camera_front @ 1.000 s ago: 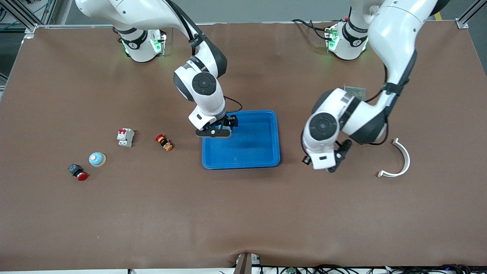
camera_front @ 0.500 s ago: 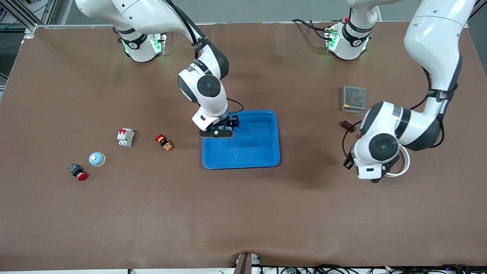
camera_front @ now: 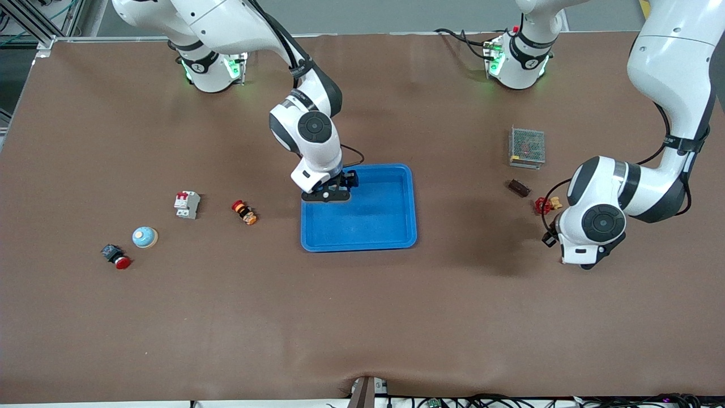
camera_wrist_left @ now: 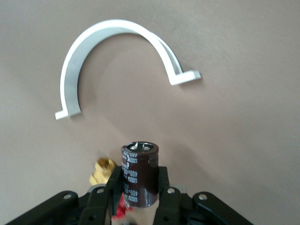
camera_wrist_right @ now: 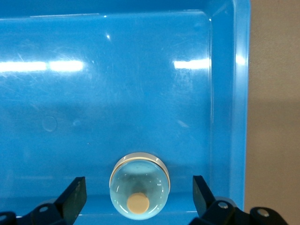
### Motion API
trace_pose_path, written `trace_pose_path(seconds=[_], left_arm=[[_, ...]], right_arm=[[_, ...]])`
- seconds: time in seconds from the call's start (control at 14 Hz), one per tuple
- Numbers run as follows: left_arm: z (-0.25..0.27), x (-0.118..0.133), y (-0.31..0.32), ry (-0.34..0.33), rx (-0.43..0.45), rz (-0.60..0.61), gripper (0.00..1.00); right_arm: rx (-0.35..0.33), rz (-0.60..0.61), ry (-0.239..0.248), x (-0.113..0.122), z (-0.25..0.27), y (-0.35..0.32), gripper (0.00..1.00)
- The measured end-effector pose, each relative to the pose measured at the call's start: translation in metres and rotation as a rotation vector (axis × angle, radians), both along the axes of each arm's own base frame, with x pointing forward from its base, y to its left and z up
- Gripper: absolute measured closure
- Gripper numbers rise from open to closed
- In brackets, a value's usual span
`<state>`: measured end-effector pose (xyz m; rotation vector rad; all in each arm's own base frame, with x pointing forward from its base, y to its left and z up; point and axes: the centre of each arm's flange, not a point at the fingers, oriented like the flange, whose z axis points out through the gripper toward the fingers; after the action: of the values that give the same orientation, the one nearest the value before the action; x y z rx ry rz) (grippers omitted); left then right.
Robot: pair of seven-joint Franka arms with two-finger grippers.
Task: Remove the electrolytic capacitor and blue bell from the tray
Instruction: 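Carry the capacitor off the tray while the right gripper grasps the bell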
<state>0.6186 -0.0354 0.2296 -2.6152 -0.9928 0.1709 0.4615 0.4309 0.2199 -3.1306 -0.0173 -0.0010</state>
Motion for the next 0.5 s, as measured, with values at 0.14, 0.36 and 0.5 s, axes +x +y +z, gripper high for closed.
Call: trace_pose_path(seconds=[0.14, 0.36, 0.5], left_arm=[[-0.011, -0.006, 0.019, -0.010, 0.003, 0.002, 0.66], [-0.025, -0.015, 0.029, -0.007, -0.013, 0.004, 0.66], [-0.029, -0.019, 0.030, -0.007, -0.020, 0.003, 0.66]], right_arm=[[-0.002, 0.002, 0.000, -0.002, -0.005, -0.002, 0.00], [0.004, 0.011, -0.006, -0.006, -0.011, 0.001, 0.00], [0.007, 0.016, -0.008, -0.008, -0.018, 0.003, 0.00]])
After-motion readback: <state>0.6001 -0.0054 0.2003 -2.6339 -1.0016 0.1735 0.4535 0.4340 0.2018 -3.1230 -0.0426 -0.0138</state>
